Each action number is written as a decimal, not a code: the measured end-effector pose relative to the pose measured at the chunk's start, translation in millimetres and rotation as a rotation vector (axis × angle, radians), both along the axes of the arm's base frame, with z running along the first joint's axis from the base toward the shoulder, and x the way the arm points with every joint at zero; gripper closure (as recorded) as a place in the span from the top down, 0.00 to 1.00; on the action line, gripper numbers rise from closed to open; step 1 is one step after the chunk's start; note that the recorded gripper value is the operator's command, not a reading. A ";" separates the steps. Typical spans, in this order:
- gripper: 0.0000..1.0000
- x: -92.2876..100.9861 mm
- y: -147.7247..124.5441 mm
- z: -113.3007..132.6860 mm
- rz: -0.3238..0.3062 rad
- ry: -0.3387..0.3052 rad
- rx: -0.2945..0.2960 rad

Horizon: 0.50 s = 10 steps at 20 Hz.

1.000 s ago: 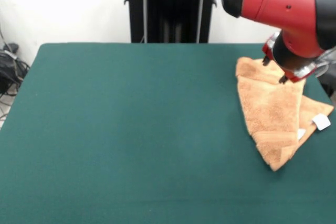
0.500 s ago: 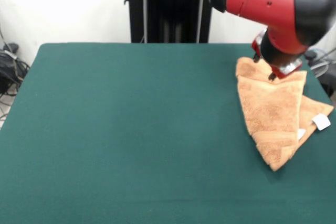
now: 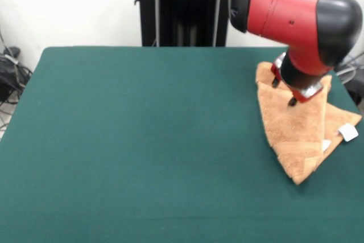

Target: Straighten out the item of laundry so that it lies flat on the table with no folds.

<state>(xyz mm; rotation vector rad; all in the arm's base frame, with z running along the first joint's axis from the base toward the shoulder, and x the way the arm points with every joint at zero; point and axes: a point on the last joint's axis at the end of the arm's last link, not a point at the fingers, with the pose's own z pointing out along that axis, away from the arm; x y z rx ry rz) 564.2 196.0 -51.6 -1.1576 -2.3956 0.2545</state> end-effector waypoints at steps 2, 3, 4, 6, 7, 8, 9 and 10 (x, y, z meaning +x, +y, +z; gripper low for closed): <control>1.00 -1.5 1.1 -6.4 0.001 -0.003 0.002; 1.00 -0.7 0.3 -5.4 -0.001 -0.003 0.003; 1.00 -0.5 -0.3 -5.0 -0.003 0.000 0.004; 1.00 -0.5 -0.5 -5.2 -0.004 0.001 0.006; 1.00 -0.4 -0.6 -5.3 -0.005 0.001 0.006; 1.00 -0.4 -0.7 -5.3 -0.005 0.001 0.006; 1.00 -0.4 -0.7 -5.4 -0.006 0.001 0.007; 1.00 -0.3 -0.9 -5.3 -0.006 0.002 0.007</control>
